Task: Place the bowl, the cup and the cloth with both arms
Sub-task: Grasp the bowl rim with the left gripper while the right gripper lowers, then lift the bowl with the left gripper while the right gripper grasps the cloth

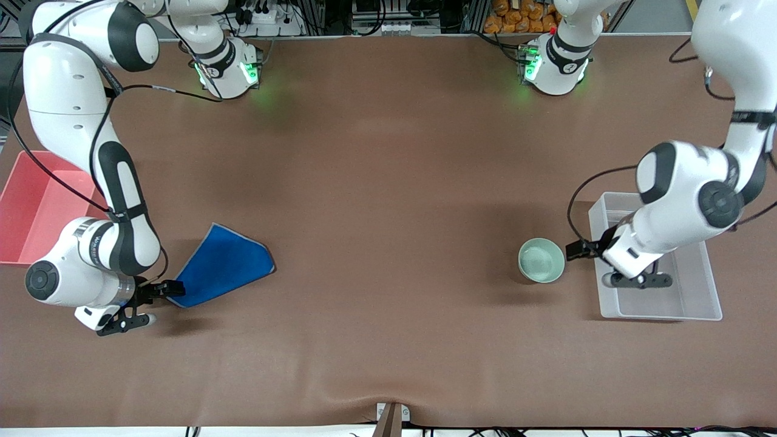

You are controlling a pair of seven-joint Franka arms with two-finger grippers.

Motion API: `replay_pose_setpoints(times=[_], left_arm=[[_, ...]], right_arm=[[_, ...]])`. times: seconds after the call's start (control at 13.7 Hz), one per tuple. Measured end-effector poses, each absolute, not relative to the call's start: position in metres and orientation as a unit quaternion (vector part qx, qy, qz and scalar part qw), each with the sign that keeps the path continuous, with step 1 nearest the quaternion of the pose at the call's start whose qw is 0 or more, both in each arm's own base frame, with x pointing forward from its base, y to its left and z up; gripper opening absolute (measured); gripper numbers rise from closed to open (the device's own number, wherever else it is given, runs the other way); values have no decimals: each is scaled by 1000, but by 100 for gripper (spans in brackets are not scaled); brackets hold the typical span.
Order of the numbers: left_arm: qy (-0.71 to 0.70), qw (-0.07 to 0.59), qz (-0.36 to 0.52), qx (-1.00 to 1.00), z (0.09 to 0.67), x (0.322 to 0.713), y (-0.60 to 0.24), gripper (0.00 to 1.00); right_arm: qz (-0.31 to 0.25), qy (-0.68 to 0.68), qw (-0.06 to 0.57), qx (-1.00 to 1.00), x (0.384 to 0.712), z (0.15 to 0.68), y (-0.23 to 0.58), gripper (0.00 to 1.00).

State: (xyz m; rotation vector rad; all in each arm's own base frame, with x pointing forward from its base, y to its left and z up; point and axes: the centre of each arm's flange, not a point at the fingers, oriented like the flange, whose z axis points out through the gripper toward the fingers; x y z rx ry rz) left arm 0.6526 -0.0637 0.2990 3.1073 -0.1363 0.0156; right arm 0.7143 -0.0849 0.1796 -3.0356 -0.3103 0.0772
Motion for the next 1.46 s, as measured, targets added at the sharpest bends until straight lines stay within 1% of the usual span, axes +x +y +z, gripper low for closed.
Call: replay_pose_setpoints(times=[0.15, 0.22, 0.29, 0.59, 0.66, 0.73, 0.8, 0.88, 0.95, 1.1, 1.24, 1.46], left_arm=[[-88, -14, 1, 996, 264, 659, -71, 100], [-97, -16, -2, 995, 255, 660, -76, 100], [-101, -16, -3, 995, 250, 661, -80, 100], [-115, -15, -9, 993, 243, 658, -97, 100], [-121, -14, -14, 993, 236, 656, -104, 94], [-126, -12, -19, 992, 228, 654, -109, 94], [-130, -11, -24, 991, 221, 652, -114, 85], [-134, -10, -28, 991, 216, 650, -118, 81], [-138, -12, -30, 990, 213, 649, -120, 81], [-147, -22, -28, 989, 210, 649, -118, 76], [-148, -23, -30, 988, 206, 649, -117, 53], [-163, -39, -26, 986, 205, 649, -116, 16]], right_arm=[[27, -87, 47, -995, 714, 178, -86, 95], [28, -83, 48, -995, 714, 178, -86, 86], [30, -82, 48, -995, 713, 177, -86, 73], [40, -79, 50, -995, 711, 178, -89, 28], [47, -80, 53, -994, 710, 177, -88, 19], [55, -81, 57, -994, 708, 176, -86, 6], [59, -82, 59, -993, 708, 176, -85, 2], [62, -83, 61, -993, 707, 176, -83, 2], [64, -84, 62, -992, 707, 176, -81, 2], [57, -89, 65, -992, 710, 187, -75, 2], [50, -97, 72, -991, 715, 213, -64, 2], [43, -118, 82, -989, 716, 275, -39, 2]])
